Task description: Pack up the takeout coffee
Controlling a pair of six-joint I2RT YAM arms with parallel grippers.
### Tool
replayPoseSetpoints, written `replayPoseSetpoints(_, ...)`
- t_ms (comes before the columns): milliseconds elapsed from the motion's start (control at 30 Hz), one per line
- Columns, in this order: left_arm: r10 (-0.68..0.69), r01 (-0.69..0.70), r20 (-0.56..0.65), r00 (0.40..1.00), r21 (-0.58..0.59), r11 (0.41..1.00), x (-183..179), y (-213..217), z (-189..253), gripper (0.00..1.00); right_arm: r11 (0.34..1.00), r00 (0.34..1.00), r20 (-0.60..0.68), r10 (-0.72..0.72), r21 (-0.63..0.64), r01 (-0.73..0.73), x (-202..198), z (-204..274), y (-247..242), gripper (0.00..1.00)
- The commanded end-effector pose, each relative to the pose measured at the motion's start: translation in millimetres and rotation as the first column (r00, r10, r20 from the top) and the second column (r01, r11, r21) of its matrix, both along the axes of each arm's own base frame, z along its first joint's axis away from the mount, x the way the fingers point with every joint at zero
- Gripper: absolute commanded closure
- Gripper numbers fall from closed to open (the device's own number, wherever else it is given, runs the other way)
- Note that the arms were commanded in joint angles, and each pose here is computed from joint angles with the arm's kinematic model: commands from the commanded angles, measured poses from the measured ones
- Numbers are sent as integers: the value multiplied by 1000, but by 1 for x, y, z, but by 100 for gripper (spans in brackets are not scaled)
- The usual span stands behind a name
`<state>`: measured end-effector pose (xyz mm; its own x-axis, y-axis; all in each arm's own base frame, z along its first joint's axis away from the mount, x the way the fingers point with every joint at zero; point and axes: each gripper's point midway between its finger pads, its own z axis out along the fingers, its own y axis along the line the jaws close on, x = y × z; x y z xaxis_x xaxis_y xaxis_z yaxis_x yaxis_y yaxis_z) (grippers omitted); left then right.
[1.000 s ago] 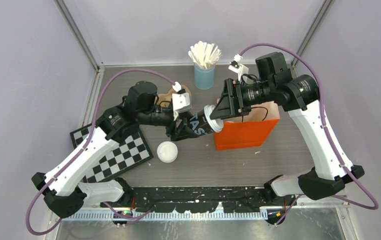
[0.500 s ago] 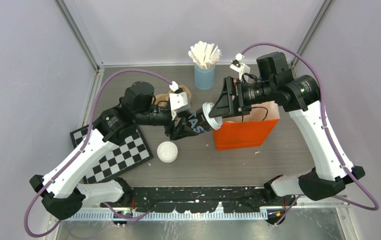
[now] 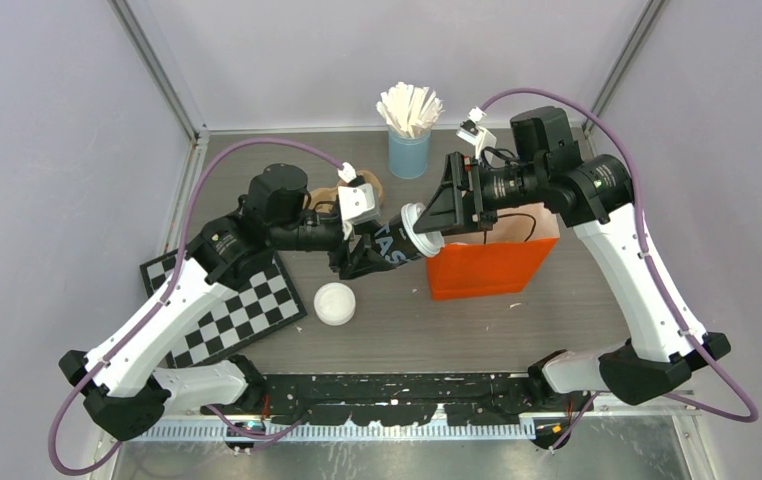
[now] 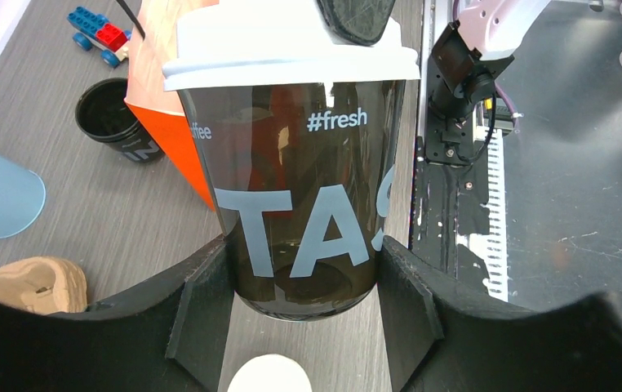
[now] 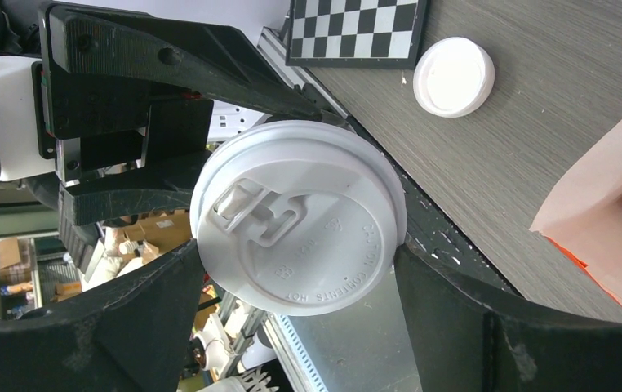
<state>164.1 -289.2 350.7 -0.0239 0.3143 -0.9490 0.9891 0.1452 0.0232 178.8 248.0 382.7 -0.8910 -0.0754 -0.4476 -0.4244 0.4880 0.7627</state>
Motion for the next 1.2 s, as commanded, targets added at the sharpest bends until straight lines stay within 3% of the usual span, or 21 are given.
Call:
replayPoseSetpoints(0, -22, 33, 95, 995, -118, 993, -2, -6, 37, 51, 999, 999, 33, 11, 33, -12, -5, 8, 3, 13)
replayPoseSetpoints(167, -17, 28, 90, 996, -120, 992, -1, -7, 36, 50, 1000, 999, 52, 12, 27, -13, -7, 7, 2, 21)
replayPoseSetpoints(333, 10, -1, 81, 997, -113, 994, 2, -5, 34, 41, 1000, 996, 85, -15, 20, 13, -3, 9, -1, 22)
replayPoseSetpoints(533, 77, -71, 65, 995, -98, 993, 10, 1, 32, 22, 997, 985, 154, -74, 33, 70, 8, 24, -4, 23)
replayPoseSetpoints(567, 95, -89, 61, 994, -98, 991, 11, 2, 32, 16, 996, 981, 170, -89, 32, 85, 10, 27, -5, 24)
replayPoseSetpoints(600, 117, -111, 60, 991, -97, 989, 14, 4, 32, 1, 994, 976, 189, -105, 33, 100, 12, 31, -7, 23)
replayPoseSetpoints(700, 143, -136, 60, 988, -102, 985, 17, 6, 32, 0, 980, 944, 264, -197, 29, 197, 25, 44, -18, 23)
replayPoseSetpoints(833, 174, -172, 4, 985, -116, 978, 21, 3, 34, 0, 923, 853, 373, -364, 20, 385, 44, 60, -45, 22)
replayPoseSetpoints(1000, 233, -250, -134, 963, -126, 960, 34, -11, 26, 0, 749, 639, 494, -590, 39, 662, 58, 79, -105, 23)
replayPoseSetpoints(1167, 394, -446, -330, 858, -96, 890, 69, -25, 20, 1, 623, 478, 574, -665, 73, 779, 48, 97, -151, 23)
